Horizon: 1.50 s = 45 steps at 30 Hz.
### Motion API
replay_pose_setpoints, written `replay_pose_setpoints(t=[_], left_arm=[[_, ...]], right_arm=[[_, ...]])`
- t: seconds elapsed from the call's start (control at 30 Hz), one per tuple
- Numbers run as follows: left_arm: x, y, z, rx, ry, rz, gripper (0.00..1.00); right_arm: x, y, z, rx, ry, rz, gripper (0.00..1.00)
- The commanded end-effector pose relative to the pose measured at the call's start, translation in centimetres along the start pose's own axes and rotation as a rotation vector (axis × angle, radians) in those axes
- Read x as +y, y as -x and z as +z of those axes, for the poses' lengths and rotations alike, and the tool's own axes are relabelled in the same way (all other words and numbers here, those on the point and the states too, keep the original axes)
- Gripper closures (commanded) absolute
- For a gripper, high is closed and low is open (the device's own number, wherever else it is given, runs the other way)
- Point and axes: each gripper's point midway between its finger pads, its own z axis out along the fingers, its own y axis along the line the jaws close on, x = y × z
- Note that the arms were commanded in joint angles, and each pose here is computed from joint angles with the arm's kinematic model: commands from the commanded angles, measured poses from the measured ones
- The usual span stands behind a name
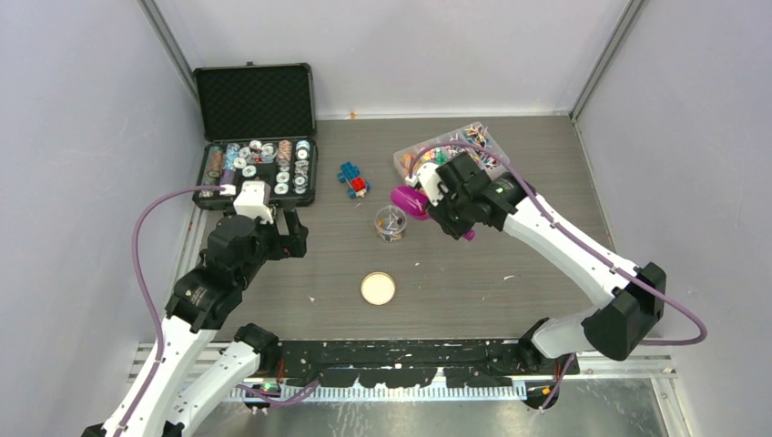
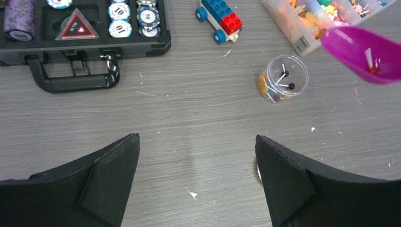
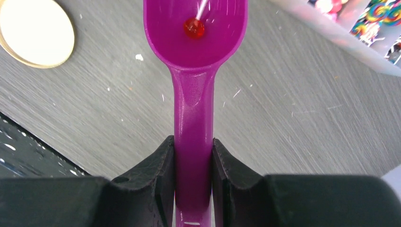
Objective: Pack the candies
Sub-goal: Place the fake candies in the packing bottle.
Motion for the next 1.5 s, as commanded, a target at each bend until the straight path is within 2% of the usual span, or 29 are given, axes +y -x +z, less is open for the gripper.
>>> replay_pose_setpoints(t=[0.0, 0.2, 0.53, 1.13, 1.47], left_arm=[[0.5, 1.4, -0.4, -0.064, 0.025, 0.012, 0.06], [0.9, 1.7, -0.7, -0.084, 0.047, 0.013, 0.06], [1.4, 2.0, -1.4, -0.118, 0.064, 0.009, 0.05], [1.6, 2.2, -1.7, -0.134, 0.070, 0.003, 0.05], [1.7, 2.3, -1.8, -0.139, 0.071, 0.002, 0.05]], right_arm=[[-0.2, -1.5, -0.1, 0.137, -0.081, -0.045, 1.00], [-0.3, -1.6, -0.2, 0.258, -0.170, -0.160, 1.00], [-0.2, -0.3, 0.0, 0.359, -0.260, -0.313, 0.99], [0.0, 1.8, -0.5, 0.459, -0.414, -0.499, 1.00], [0.0, 2.2, -0.4, 0.475, -0.444, -0.529, 0.99]])
